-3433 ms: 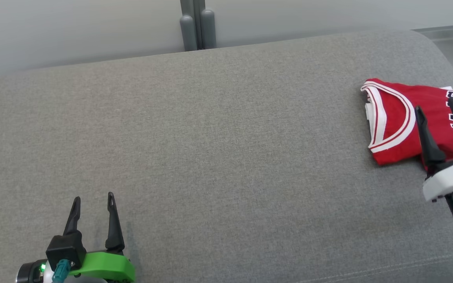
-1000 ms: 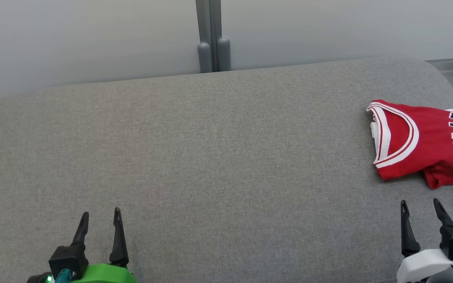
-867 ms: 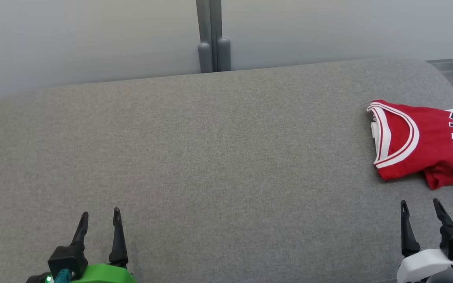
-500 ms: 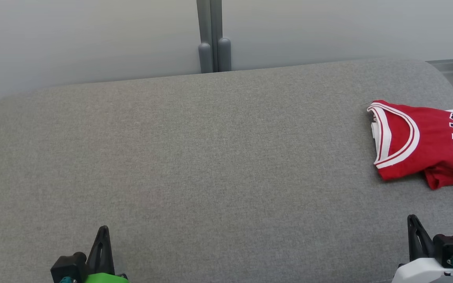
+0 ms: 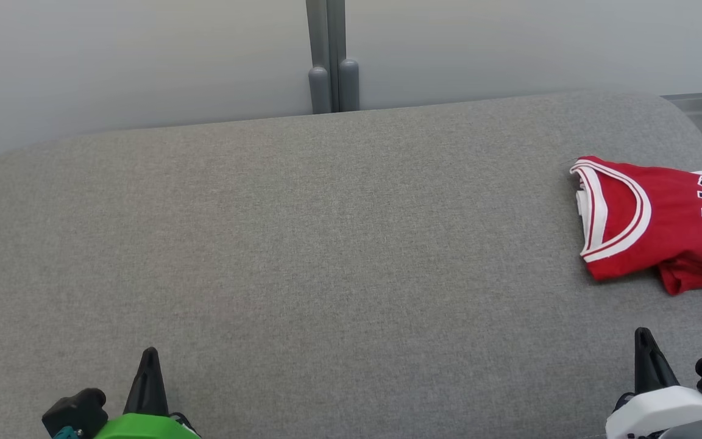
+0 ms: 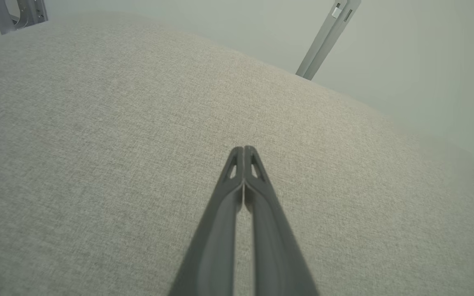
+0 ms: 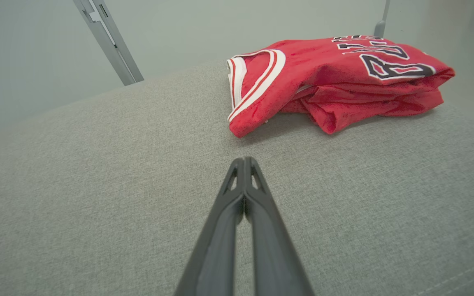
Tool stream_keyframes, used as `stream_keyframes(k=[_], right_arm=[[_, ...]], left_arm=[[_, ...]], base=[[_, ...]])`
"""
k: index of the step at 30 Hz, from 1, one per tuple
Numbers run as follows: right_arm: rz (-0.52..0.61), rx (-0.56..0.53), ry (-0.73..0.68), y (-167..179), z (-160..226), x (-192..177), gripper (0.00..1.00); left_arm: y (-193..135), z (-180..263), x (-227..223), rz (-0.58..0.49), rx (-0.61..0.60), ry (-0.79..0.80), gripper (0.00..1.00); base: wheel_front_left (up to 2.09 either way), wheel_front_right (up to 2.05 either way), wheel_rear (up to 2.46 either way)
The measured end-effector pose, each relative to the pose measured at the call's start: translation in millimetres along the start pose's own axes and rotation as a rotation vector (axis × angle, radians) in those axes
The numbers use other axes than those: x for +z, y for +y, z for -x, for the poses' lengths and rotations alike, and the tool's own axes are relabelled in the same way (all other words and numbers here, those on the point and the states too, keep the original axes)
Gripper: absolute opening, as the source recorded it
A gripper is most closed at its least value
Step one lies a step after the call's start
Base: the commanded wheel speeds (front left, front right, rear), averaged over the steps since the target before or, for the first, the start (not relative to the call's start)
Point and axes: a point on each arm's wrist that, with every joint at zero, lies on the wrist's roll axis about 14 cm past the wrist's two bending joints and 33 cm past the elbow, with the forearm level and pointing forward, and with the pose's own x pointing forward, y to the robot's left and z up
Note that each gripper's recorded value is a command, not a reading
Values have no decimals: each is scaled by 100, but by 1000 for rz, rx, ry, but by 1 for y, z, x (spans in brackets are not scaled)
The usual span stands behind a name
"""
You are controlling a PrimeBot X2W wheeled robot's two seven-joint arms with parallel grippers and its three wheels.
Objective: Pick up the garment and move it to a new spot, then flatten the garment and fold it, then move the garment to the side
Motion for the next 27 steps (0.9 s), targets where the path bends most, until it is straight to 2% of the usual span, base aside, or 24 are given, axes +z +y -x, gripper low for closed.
stream_keyframes(k=[27], right_arm=[[-470,10,-4,12,-13,13,0]], left_arm=[[-1,-11,16,409,1,0,0]], base=[[0,0,0]])
